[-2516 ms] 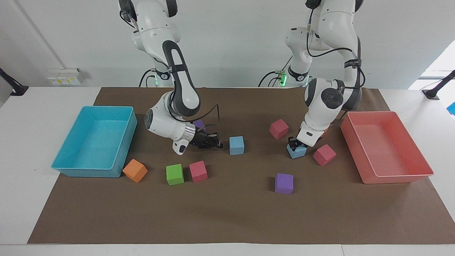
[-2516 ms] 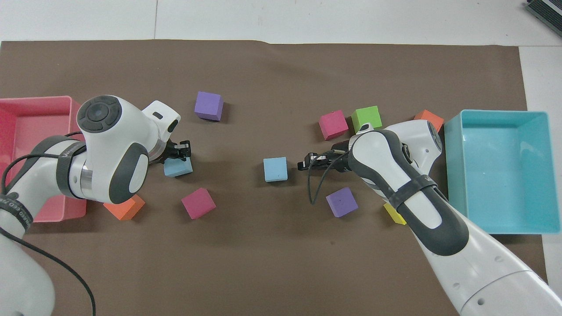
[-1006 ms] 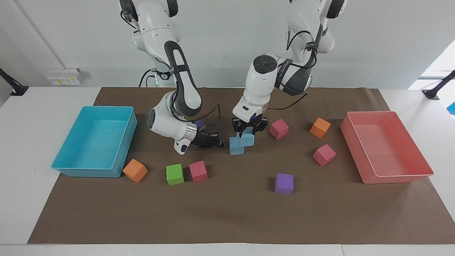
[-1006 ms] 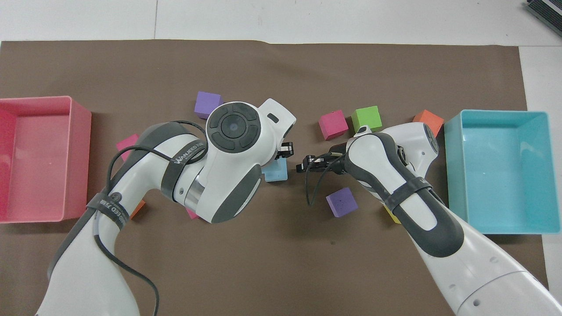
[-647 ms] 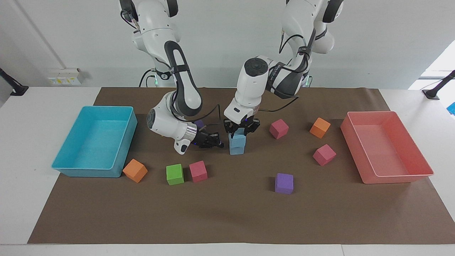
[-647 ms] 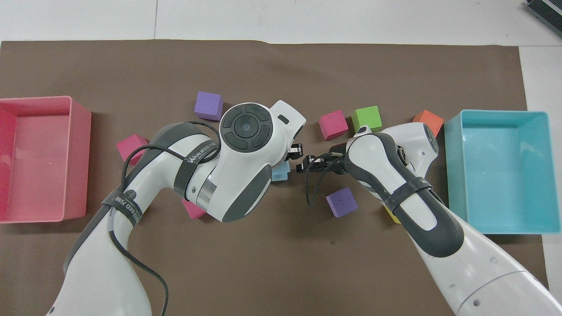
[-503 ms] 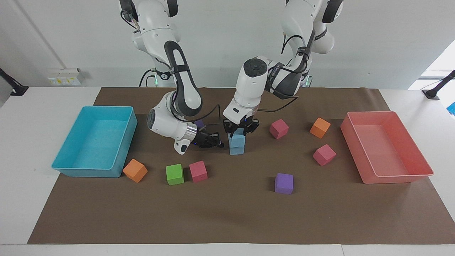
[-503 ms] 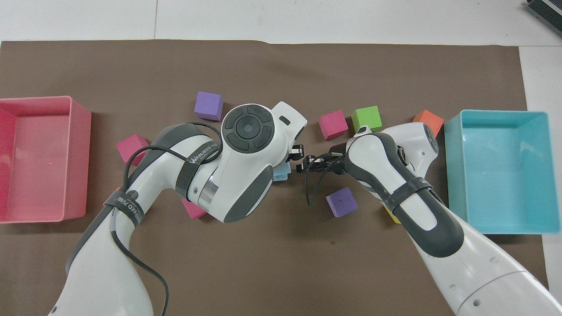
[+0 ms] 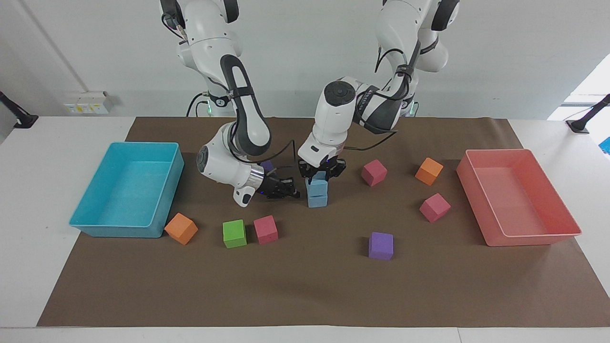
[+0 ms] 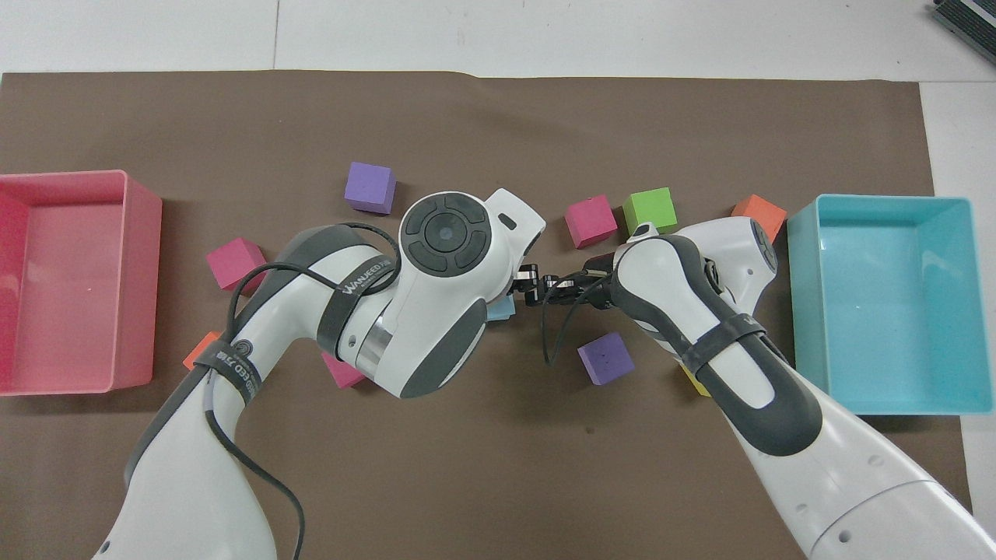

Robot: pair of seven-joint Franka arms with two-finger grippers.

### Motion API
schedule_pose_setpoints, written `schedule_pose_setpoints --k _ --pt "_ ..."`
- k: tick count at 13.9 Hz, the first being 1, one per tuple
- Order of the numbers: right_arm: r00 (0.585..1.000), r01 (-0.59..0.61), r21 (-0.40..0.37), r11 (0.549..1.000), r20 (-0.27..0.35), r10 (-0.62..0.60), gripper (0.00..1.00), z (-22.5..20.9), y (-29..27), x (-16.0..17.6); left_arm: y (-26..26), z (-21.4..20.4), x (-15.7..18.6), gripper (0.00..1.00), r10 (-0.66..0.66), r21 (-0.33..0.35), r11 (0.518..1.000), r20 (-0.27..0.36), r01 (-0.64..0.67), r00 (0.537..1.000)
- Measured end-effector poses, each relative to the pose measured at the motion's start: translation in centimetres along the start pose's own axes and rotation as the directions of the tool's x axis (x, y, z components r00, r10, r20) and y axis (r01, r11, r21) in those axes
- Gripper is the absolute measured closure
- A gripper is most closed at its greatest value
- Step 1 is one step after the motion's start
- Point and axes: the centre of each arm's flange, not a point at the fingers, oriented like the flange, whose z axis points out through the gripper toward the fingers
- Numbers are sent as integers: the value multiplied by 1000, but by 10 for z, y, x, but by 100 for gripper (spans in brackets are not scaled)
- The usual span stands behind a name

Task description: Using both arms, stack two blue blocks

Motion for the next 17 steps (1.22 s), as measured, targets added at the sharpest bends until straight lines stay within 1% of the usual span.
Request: schedule_pose_setpoints --k 12,17 --pt "1000 0 0 1000 0 0 99 0 0 0 -4 9 -3 50 -3 14 1000 15 3 1000" --pt "1000 0 0 1000 0 0 99 0 0 0 -4 9 -2 50 -3 10 1000 11 3 1000"
